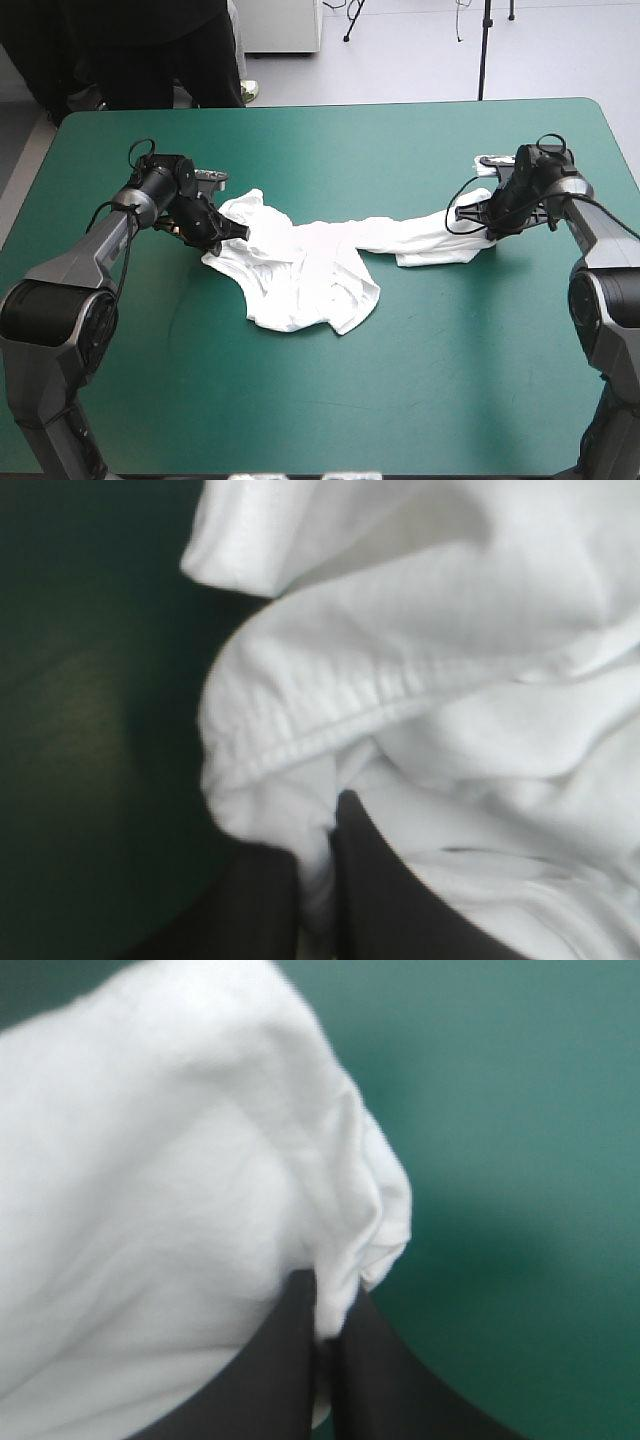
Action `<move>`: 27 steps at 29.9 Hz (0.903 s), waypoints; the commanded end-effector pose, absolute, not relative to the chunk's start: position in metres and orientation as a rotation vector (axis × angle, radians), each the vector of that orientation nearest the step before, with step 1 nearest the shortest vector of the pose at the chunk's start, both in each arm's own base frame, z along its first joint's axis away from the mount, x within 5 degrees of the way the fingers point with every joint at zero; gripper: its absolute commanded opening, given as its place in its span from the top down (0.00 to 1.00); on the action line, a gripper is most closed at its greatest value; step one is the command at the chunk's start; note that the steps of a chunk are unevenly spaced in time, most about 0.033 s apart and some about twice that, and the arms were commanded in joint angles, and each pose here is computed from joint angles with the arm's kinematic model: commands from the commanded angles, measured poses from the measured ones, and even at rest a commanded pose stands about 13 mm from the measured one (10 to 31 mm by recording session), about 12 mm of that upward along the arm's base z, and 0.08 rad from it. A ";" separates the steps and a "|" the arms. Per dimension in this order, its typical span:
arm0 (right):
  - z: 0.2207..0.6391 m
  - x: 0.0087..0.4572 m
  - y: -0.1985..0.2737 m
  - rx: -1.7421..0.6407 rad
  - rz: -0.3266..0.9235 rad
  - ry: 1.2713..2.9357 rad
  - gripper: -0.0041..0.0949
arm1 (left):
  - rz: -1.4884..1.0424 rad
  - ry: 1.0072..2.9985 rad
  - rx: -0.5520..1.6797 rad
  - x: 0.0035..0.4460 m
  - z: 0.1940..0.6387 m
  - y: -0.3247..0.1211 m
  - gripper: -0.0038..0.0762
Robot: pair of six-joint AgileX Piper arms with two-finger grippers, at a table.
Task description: Fold the cloth
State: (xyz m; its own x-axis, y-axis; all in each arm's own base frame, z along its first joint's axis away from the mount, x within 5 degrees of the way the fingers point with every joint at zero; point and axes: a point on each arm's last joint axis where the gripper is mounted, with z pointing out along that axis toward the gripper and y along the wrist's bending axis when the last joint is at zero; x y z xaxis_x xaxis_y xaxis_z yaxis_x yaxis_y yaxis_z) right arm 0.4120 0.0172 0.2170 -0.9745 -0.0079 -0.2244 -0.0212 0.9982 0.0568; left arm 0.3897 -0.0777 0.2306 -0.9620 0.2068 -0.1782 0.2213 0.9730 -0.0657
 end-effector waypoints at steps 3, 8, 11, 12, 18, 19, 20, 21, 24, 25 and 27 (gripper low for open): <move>0.302 0.395 0.014 -0.062 0.077 2.781 0.98 | -0.136 2.773 0.340 0.370 0.311 -0.077 0.96; 0.371 0.371 0.013 -0.073 0.072 2.607 0.98 | -0.154 2.675 0.342 0.337 0.361 -0.072 0.96; 0.411 0.348 0.013 -0.074 0.069 2.491 0.98 | -0.173 2.570 0.333 0.311 0.396 -0.068 0.96; 0.425 0.340 0.013 -0.074 0.068 2.449 0.98 | -0.178 2.530 0.330 0.301 0.408 -0.066 0.96; 0.496 0.285 0.012 -0.077 0.068 2.224 0.98 | -0.220 2.272 0.312 0.241 0.480 -0.057 0.96; 0.506 0.276 0.012 -0.077 0.076 2.183 0.98 | -0.235 2.231 0.313 0.233 0.490 -0.057 0.96; 0.518 0.264 0.013 -0.078 0.084 2.135 0.98 | -0.251 2.181 0.313 0.222 0.501 -0.056 0.96; 0.533 0.251 0.013 -0.079 0.100 2.065 0.98 | -0.263 2.130 0.310 0.212 0.513 -0.055 0.96; 0.570 0.209 0.015 -0.084 0.132 1.879 0.98 | -0.306 1.985 0.329 0.183 0.544 -0.053 0.96; 0.579 0.197 0.016 -0.091 0.139 1.833 0.98 | -0.314 1.949 0.333 0.174 0.552 -0.052 0.96; 0.596 0.170 0.016 -0.099 0.155 1.748 0.98 | -0.321 1.870 0.343 0.155 0.569 -0.049 0.96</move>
State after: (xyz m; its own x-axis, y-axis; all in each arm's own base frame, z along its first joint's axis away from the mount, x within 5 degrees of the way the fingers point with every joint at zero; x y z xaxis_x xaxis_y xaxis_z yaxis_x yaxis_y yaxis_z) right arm 0.2176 0.0173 0.5556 -0.4104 0.0014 -0.9119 -0.1324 0.9893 0.0611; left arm 0.1868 -0.0521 0.5333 -0.4855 0.1283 -0.8648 0.3550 0.9329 -0.0609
